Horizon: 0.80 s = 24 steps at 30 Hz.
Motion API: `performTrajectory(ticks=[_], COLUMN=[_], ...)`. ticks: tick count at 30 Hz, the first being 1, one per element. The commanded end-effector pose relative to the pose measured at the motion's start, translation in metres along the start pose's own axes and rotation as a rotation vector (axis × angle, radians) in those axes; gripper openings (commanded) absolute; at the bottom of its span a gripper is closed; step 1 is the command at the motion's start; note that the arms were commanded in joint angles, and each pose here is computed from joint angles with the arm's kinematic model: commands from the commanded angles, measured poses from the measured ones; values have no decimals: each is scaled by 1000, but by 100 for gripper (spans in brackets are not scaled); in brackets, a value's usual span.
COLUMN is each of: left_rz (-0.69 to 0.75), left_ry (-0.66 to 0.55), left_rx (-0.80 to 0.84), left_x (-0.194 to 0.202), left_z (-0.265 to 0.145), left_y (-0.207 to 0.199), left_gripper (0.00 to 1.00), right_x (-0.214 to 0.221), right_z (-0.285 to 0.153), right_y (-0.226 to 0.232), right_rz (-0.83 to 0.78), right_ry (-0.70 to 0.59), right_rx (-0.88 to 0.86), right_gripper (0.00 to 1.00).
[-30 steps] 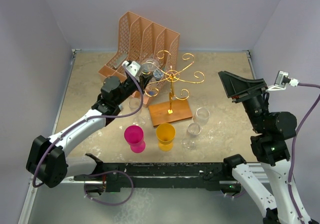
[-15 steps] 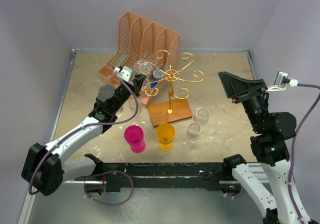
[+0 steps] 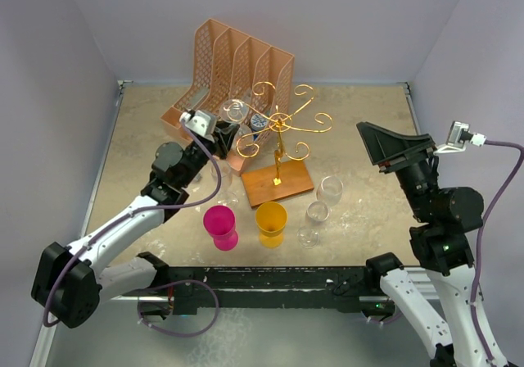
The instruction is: Place the wine glass upside down on the wine glass rack
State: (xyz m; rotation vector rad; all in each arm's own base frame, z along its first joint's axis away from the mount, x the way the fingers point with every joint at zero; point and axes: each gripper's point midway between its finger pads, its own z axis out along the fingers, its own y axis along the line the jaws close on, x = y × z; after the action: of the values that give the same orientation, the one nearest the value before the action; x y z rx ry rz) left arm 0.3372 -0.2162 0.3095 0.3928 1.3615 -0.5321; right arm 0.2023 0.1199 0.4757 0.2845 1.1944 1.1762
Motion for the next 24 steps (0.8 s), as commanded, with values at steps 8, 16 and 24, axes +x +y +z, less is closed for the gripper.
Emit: performTrajectory(ticks=[8,16,24], left_rz=[-43,-121,-259], left_ry=[-51,4,269], left_rx=[-1,-123,-419], left_x=[-32,-35,-20], left_z=[-15,-41,-95], left_y=[-2,13,44], left_gripper=[31,39,43], right_x=[0,0,18], right_z=[-3,-8,-15], right_y=[-3,-39,-96], right_rz=[-12,-75,-177], right_ry=[4,-1,81], right_rx=[27,202,417], right_gripper=[61,61,63])
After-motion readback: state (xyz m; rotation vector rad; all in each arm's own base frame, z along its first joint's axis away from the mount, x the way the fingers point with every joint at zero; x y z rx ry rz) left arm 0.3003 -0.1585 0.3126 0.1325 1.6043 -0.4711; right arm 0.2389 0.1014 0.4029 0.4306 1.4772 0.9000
